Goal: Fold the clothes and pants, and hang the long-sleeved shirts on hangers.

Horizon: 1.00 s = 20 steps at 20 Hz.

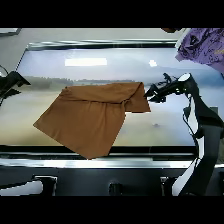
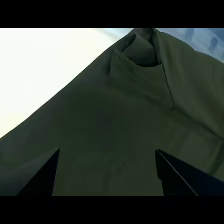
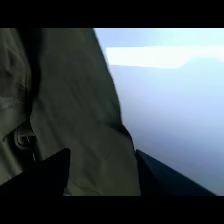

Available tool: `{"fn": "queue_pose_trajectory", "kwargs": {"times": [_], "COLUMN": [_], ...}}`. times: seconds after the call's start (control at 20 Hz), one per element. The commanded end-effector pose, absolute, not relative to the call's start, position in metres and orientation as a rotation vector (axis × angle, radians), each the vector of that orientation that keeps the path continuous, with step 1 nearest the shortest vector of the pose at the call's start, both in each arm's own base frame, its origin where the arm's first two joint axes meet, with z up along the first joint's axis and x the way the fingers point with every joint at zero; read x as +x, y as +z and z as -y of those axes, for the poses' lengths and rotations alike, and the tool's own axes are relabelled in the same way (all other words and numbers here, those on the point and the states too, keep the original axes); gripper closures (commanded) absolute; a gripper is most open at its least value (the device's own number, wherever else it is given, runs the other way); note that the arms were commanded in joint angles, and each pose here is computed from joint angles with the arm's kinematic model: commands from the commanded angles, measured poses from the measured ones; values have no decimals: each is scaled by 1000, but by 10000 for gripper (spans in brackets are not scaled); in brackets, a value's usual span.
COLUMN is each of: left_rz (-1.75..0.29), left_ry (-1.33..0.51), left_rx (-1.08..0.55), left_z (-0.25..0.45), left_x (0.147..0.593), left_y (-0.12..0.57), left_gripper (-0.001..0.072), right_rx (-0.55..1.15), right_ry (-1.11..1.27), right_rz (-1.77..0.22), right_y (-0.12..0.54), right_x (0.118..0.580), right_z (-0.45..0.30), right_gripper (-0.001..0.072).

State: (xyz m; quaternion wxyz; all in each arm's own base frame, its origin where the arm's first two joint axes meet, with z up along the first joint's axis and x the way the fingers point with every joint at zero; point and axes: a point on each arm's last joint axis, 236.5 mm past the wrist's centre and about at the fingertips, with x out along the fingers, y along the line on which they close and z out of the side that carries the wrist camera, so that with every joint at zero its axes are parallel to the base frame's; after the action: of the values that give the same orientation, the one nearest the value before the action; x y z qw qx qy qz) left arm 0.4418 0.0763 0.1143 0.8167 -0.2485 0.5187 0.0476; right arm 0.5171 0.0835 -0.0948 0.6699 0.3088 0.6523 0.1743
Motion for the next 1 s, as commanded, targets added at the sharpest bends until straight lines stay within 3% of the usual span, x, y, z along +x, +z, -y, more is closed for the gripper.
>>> {"fn": "queue_pose_trajectory", "kwargs": {"times": [0.0,0.05,0.15,0.4,0.6,0.7,0.95], "left_rz": [-1099,-1097,-1124,-1316,-1385,-1421,-1444], "left_ry": [98,104,130,197,96,112,131], "left_rx": [-523,-558,-611,-736,-956,-990,-1009], "left_z": [-77,-74,-72,-46,41,63,80], "left_x": [445,445,441,359,271,234,199], "left_y": [113,114,108,33,-14,-37,-63], "left_gripper": [-4,-4,-4,-1,-2,-2,-2], "right_rx": [652,649,649,630,610,605,599], "right_ry": [409,412,420,425,439,445,465], "right_rz": [-1508,-1514,-1524,-1492,-1460,-1461,-1488], "right_y": [-108,-108,-107,-90,-71,-66,-59], "right_x": [510,509,506,509,511,509,500], "right_z": [-98,-100,-101,-100,-100,-100,-102], "right_gripper": [343,435,687,687,687,687,687]}}
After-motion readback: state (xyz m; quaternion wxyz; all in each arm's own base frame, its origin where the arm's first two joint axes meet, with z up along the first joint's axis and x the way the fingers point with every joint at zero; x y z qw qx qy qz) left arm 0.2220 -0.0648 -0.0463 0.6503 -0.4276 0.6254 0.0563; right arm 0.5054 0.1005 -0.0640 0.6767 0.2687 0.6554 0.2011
